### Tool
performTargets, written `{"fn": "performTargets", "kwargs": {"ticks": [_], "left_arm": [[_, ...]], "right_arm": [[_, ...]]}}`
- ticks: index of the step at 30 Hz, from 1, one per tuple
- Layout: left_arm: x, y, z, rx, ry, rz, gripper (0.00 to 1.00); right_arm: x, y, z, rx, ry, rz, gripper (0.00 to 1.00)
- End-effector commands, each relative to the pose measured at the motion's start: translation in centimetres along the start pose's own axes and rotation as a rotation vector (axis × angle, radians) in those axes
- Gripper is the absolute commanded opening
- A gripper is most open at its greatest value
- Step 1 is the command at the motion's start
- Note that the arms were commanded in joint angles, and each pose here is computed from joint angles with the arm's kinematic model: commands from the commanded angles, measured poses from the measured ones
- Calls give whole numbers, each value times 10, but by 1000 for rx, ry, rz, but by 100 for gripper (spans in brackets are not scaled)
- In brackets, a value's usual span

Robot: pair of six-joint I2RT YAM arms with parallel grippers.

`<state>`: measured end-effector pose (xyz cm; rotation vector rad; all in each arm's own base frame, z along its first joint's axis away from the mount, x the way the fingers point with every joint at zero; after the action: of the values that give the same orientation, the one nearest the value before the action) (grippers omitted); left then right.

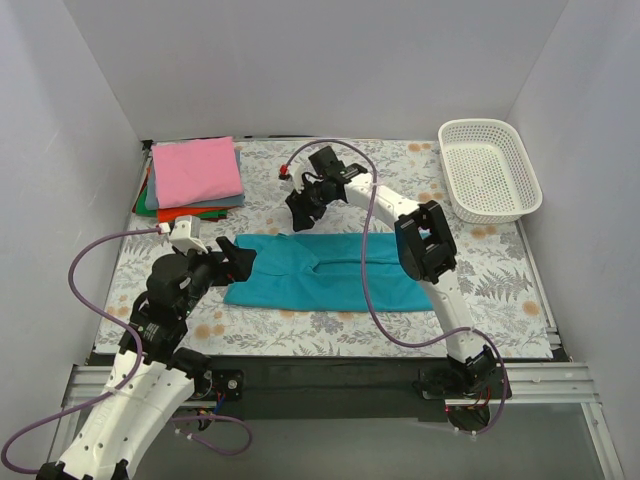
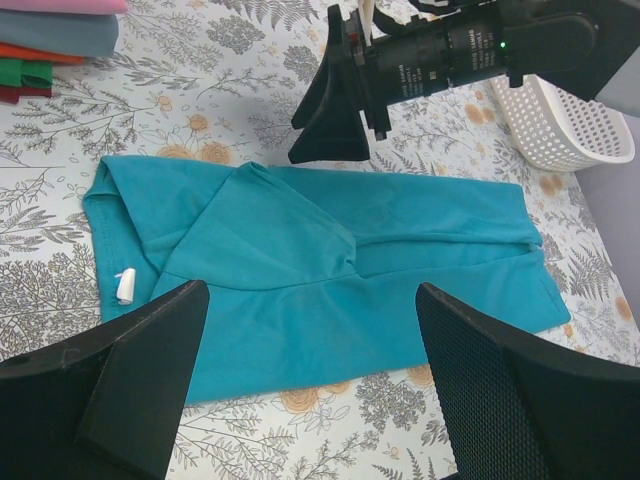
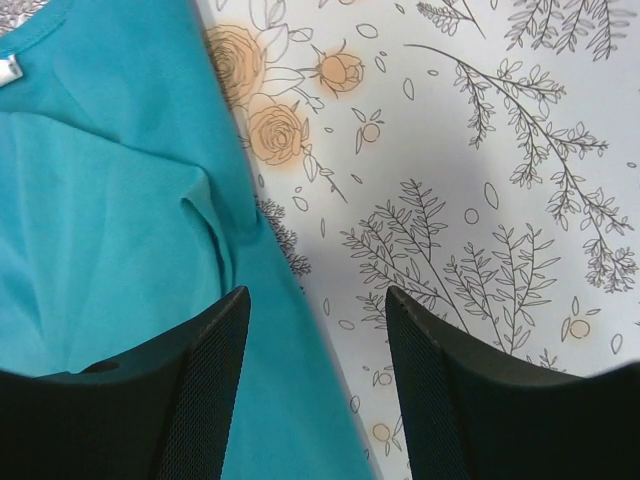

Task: Fold and stack the t-shirts
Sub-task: Fold the tshirt

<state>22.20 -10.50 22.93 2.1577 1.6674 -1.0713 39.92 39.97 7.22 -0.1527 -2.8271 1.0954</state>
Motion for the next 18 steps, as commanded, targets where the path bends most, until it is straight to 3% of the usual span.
{"fn": "performTargets", "kwargs": {"ticks": [1, 11, 15, 18], "left_arm": [[4, 0, 2, 3, -7, -9, 84], [8, 2, 3, 5, -8, -32, 84], [9, 2, 3, 4, -8, -35, 84], [9, 2, 4, 3, -10, -37, 84]], "right_arm": [[-14, 9, -13, -47, 40, 43, 64], [6, 39, 7, -33, 124, -73, 61], [9, 40, 15, -19, 129, -94, 39], [18, 32, 16, -25, 125, -131, 31]]}}
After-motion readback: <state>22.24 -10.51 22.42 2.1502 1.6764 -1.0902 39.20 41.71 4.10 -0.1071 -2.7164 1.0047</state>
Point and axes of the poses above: each gripper's point midway between its finger pads, its own y axis out along the fingers, its own x axis along the line the jaws close on, z = x × y, the point moved 1 cm from there along -y, back along the fingers, and after that the axes turned 14 degrees about -y, right-handed, at the moved point
